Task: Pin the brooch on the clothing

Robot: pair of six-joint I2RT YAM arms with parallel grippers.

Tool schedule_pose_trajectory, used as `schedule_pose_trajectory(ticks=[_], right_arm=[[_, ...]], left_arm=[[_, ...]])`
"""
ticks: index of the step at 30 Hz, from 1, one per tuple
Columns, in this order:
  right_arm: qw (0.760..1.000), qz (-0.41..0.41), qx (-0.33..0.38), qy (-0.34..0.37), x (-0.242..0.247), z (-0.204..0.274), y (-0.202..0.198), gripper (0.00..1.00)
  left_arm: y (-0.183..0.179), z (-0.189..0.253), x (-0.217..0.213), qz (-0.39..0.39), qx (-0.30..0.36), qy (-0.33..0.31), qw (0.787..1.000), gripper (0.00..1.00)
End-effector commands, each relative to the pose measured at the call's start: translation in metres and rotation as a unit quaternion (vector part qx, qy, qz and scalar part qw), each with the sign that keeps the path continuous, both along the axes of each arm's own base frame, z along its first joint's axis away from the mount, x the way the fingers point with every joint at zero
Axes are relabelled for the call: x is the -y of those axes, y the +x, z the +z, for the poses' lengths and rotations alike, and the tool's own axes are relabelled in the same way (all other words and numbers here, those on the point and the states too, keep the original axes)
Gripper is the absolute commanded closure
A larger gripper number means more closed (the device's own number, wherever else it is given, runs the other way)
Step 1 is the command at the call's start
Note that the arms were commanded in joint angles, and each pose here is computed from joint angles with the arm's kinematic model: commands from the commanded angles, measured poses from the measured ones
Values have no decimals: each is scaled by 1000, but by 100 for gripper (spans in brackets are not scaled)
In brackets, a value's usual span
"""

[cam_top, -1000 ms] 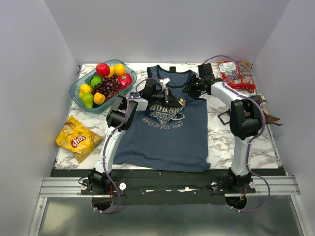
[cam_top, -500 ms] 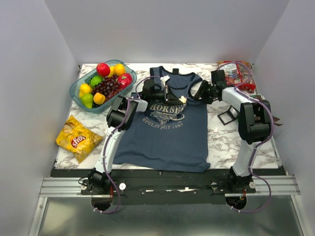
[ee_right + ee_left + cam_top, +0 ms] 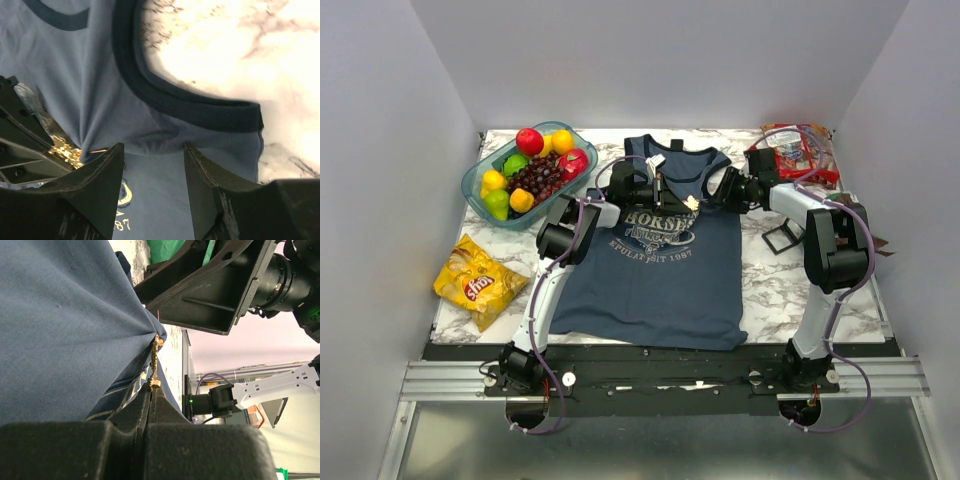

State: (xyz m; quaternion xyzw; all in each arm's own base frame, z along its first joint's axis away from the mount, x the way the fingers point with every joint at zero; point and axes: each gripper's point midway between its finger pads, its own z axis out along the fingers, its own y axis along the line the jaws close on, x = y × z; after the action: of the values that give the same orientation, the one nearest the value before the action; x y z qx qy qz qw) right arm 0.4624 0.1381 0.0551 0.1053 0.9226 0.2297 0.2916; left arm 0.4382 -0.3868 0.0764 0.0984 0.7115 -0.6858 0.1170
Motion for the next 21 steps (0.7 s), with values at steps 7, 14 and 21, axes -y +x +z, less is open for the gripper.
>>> schedule_pose_trajectory(ticks=[7, 14, 21], right_arm=[[996, 62, 64, 9, -13, 13, 5, 42], [992, 87, 89, 11, -18, 20, 0, 43], [989, 105, 107, 9, -25, 27, -2, 43]], left_arm=[[-7, 1, 1, -17, 9, -1, 1000, 100], [-5, -2, 2, -13, 4, 5, 1000, 100], [-5, -5, 2, -13, 4, 13, 1000, 100]])
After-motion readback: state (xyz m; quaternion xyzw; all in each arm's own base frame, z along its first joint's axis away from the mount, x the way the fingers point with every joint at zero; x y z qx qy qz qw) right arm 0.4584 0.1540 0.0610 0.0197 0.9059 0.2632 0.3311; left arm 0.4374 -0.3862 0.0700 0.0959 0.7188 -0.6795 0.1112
